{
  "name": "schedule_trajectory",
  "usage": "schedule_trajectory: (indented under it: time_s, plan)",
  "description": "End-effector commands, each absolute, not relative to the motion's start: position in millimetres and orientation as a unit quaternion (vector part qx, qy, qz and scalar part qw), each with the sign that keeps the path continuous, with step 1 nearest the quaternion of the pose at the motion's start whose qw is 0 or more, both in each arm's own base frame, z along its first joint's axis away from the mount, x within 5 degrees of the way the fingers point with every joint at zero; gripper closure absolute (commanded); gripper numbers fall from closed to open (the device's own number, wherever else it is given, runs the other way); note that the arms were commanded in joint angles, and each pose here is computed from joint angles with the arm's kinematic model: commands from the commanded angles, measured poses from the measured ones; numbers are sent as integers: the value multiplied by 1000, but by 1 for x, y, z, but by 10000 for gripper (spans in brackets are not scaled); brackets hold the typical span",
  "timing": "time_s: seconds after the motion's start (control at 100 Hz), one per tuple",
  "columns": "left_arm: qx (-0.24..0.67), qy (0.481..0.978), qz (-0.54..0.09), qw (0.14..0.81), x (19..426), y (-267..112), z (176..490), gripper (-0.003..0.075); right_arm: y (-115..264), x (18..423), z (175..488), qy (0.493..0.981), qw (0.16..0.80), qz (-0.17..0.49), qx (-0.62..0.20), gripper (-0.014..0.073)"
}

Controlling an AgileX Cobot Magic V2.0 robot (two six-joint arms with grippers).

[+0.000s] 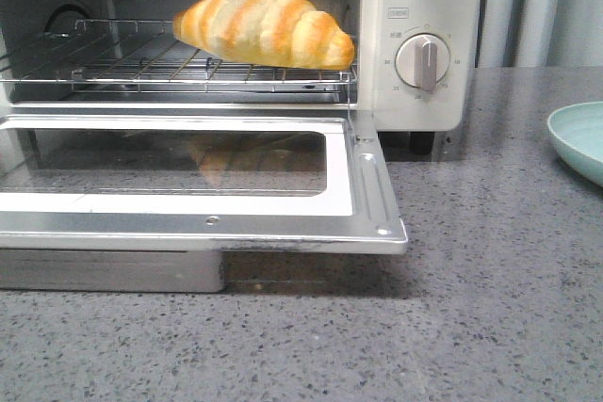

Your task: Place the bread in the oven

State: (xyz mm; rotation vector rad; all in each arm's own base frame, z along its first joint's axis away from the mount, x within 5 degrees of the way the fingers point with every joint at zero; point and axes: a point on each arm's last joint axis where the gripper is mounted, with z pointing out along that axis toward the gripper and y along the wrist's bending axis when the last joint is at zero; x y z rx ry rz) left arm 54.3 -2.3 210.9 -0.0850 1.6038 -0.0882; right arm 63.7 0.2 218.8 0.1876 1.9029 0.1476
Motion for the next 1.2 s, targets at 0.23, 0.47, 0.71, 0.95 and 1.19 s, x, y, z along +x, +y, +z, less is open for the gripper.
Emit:
schedule_trajectory:
  time_s: [0.23,0.47,0.71,0.95,1.19]
  plan:
    - [-51,670,-37,740,50,0,229,741,-5,55,201,775,627,22,79,671]
    - [-51,670,-37,740,50,0,229,741,-6,56,182,784,618,1,63,671]
    - [-51,670,-37,740,50,0,229,741,-6,53,182,768,639,-40,11,671]
    - [-51,670,-37,740,50,0,229,741,-5,54,184,761,644,-73,-32,671]
    - [-51,670,-37,740,50,0,229,741,-4,54,183,762,637,-93,-73,671]
